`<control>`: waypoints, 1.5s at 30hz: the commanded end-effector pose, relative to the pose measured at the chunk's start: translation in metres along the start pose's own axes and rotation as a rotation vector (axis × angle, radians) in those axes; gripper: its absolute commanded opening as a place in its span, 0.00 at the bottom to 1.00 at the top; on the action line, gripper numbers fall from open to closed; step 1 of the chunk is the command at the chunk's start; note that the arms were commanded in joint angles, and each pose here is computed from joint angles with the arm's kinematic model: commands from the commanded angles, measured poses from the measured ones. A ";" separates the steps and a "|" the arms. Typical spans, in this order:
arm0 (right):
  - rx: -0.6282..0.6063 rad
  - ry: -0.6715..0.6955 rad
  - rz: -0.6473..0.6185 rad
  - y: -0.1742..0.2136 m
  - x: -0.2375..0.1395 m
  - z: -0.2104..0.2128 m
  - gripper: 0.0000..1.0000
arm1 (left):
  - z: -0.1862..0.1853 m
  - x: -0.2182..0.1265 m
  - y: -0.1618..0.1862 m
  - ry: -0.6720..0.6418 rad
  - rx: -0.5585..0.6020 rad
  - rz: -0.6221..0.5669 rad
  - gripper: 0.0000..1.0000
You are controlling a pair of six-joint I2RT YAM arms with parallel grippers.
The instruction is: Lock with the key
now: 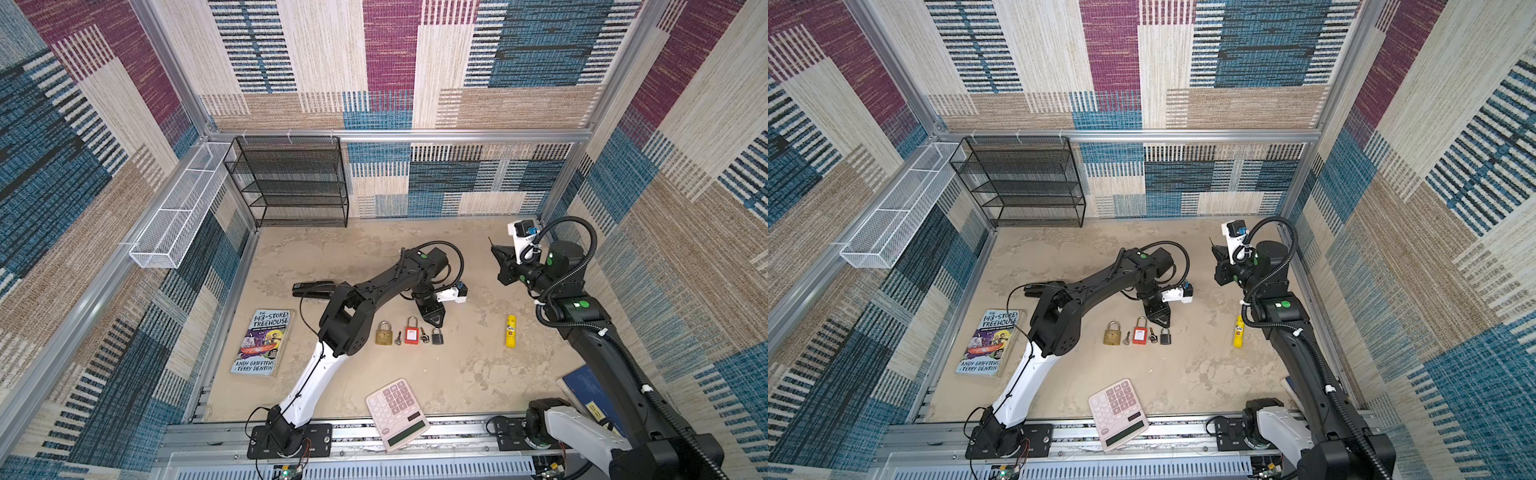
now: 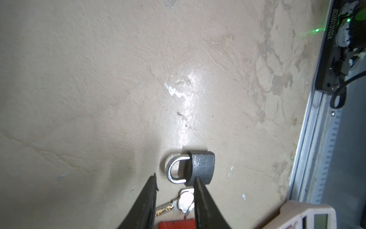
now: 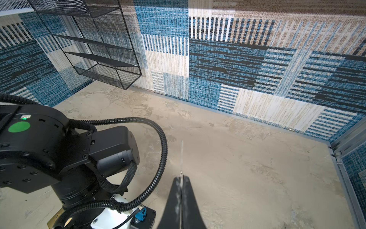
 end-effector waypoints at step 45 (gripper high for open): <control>1.134 -0.127 0.632 0.232 0.008 0.113 0.00 | -0.087 -0.142 0.099 -0.396 -0.376 -0.509 0.43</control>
Point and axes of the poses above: each gripper's point midway between its finger pads, its own x axis out along the fingers, its own z axis along the line the jaws close on, y = z × x, the point moved 4 cm from there along -x, back along the fingers, and after that the axes turned 1 degree about -x, right-handed, at the moved point
